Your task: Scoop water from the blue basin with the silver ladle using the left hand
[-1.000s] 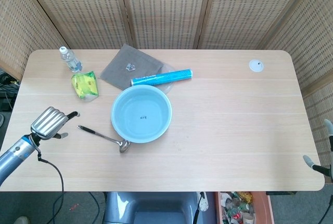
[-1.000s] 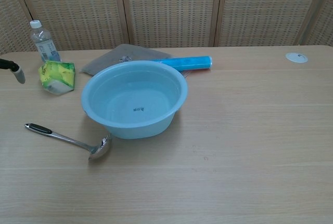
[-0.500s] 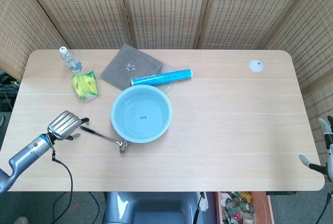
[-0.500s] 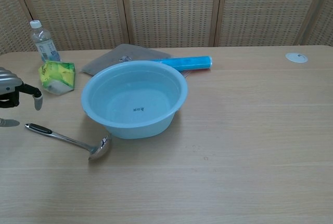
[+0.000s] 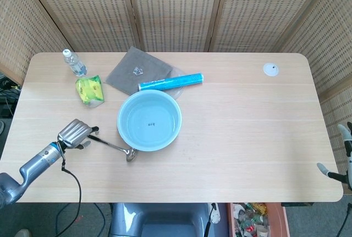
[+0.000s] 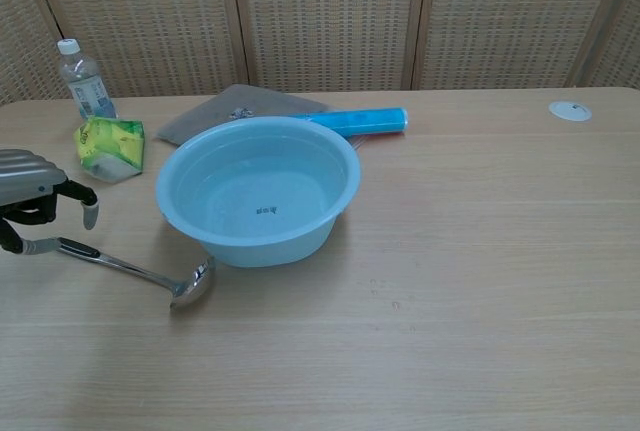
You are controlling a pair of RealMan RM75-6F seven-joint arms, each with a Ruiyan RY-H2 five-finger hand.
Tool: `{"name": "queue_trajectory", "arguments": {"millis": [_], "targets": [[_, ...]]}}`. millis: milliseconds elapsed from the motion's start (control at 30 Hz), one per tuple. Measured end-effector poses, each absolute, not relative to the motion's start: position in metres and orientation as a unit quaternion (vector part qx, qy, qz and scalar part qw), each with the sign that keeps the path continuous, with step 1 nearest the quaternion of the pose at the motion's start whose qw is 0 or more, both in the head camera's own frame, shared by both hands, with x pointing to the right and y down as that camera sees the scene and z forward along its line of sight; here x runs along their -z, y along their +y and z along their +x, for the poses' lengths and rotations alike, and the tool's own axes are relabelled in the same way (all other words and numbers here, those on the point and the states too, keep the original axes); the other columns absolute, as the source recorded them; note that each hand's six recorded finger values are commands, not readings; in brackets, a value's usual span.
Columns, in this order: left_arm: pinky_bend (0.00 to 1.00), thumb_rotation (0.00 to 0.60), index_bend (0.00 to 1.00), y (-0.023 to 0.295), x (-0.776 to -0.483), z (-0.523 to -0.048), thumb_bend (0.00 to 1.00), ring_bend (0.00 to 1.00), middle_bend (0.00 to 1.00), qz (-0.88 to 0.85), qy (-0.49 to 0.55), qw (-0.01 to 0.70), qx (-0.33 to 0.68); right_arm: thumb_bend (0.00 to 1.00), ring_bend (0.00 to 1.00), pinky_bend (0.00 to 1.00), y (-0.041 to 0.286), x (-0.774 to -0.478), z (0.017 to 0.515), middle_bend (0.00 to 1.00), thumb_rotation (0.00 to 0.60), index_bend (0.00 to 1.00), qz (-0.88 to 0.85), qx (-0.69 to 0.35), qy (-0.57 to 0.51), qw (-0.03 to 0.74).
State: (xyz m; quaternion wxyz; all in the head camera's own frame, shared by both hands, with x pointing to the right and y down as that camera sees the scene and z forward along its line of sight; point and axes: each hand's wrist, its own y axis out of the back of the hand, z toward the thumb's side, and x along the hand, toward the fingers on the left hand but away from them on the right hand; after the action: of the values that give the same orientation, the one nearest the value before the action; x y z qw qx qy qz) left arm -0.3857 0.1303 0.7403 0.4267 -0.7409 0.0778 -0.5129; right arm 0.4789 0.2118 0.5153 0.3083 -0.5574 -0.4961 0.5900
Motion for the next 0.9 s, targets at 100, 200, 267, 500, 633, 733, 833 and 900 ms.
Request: {"name": "queue_trajectory", "arguments": {"millis": [100, 200, 267, 500, 633, 733, 833, 900], "targets": [[1.0, 0.6, 0.4, 0.131, -0.746, -0.383, 0.38, 1.0, 0.99, -0.74, 0.074, 0.421, 0.52, 0.0, 0.0, 0.0, 0.211, -0.517, 0.481, 0.0, 0.6, 0.0, -0.56, -0.59, -0.497, 0.302], [1.0, 0.6, 0.41, 0.132, -0.75, -0.38, 0.38, 1.0, 0.99, -0.739, 0.076, 0.419, 0.523, 0.0, 0.0, 0.0, 0.209, -0.519, 0.482, 0.0, 0.6, 0.0, -0.561, -0.592, -0.497, 0.297], [1.0, 0.6, 0.4, 0.132, -0.752, -0.379, 0.38, 1.0, 0.99, -0.737, 0.078, 0.418, 0.525, 0.0, 0.0, 0.0, 0.208, -0.521, 0.483, 0.0, 0.6, 0.0, -0.562, -0.593, -0.496, 0.294], [1.0, 0.6, 0.41, 0.136, -0.762, -0.374, 0.38, 1.0, 0.99, -0.737, 0.092, 0.407, 0.532, 0.0, 0.0, 0.0, 0.206, -0.524, 0.487, 0.0, 0.6, 0.0, -0.564, -0.594, -0.497, 0.286], [1.0, 0.6, 0.4, 0.137, -0.764, -0.371, 0.38, 1.0, 0.99, -0.737, 0.096, 0.41, 0.529, 0.0, 0.0, 0.0, 0.205, -0.524, 0.49, 0.0, 0.6, 0.0, -0.563, -0.593, -0.504, 0.279], [1.0, 0.6, 0.41, 0.138, -0.767, -0.371, 0.38, 1.0, 0.99, -0.74, 0.103, 0.406, 0.527, 0.0, 0.0, 0.0, 0.204, -0.523, 0.492, 0.0, 0.6, 0.0, -0.56, -0.591, -0.508, 0.279], [1.0, 0.6, 0.4, 0.141, -0.769, -0.372, 0.38, 1.0, 0.99, -0.741, 0.105, 0.404, 0.526, 0.0, 0.0, 0.0, 0.204, -0.523, 0.493, 0.0, 0.6, 0.0, -0.56, -0.591, -0.51, 0.278], [1.0, 0.6, 0.4, 0.142, -0.771, -0.372, 0.38, 1.0, 0.99, -0.741, 0.11, 0.404, 0.525, 0.0, 0.0, 0.0, 0.204, -0.523, 0.493, 0.0, 0.6, 0.0, -0.56, -0.591, -0.51, 0.277]]}}
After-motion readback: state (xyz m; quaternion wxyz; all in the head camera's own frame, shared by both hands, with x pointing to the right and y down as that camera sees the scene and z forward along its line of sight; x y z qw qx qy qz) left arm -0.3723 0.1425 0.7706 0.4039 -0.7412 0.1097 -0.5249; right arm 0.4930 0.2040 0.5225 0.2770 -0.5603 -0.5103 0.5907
